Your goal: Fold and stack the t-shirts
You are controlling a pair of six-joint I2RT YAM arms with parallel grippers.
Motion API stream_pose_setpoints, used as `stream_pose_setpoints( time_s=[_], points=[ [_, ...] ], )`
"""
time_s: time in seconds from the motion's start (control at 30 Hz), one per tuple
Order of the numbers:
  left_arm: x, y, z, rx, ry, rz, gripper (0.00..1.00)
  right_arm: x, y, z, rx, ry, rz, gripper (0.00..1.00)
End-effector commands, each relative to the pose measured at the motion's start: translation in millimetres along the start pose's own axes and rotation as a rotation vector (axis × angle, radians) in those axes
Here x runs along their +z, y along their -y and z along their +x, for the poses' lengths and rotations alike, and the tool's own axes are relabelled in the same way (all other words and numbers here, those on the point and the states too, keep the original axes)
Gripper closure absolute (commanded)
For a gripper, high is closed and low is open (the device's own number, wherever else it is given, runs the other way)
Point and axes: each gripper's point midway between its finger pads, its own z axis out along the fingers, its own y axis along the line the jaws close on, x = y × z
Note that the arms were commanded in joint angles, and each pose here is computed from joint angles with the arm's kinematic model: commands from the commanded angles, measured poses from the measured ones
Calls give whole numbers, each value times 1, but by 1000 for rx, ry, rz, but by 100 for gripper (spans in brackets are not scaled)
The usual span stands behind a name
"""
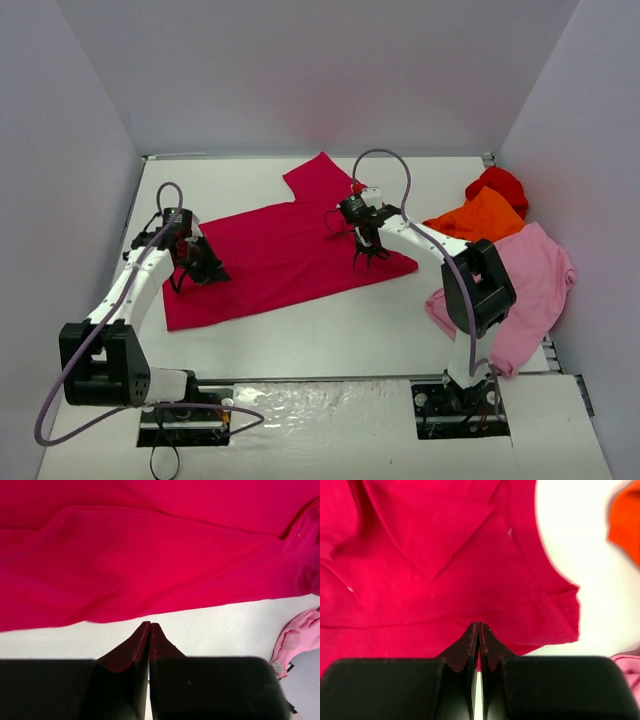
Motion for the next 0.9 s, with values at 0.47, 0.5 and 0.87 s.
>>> stream_pose_setpoints(
  time_s=[0.47, 0.5, 0.87],
  points=[
    [78, 42, 16, 55, -131, 70, 100, 50, -18, 10, 7, -61, -18, 100],
    [78, 41, 16, 57, -131, 68, 100, 52, -20, 7, 11, -56, -20, 100],
    [80, 32, 17, 72, -128, 29, 100, 57, -32, -22, 41, -35, -70, 100]
  ],
)
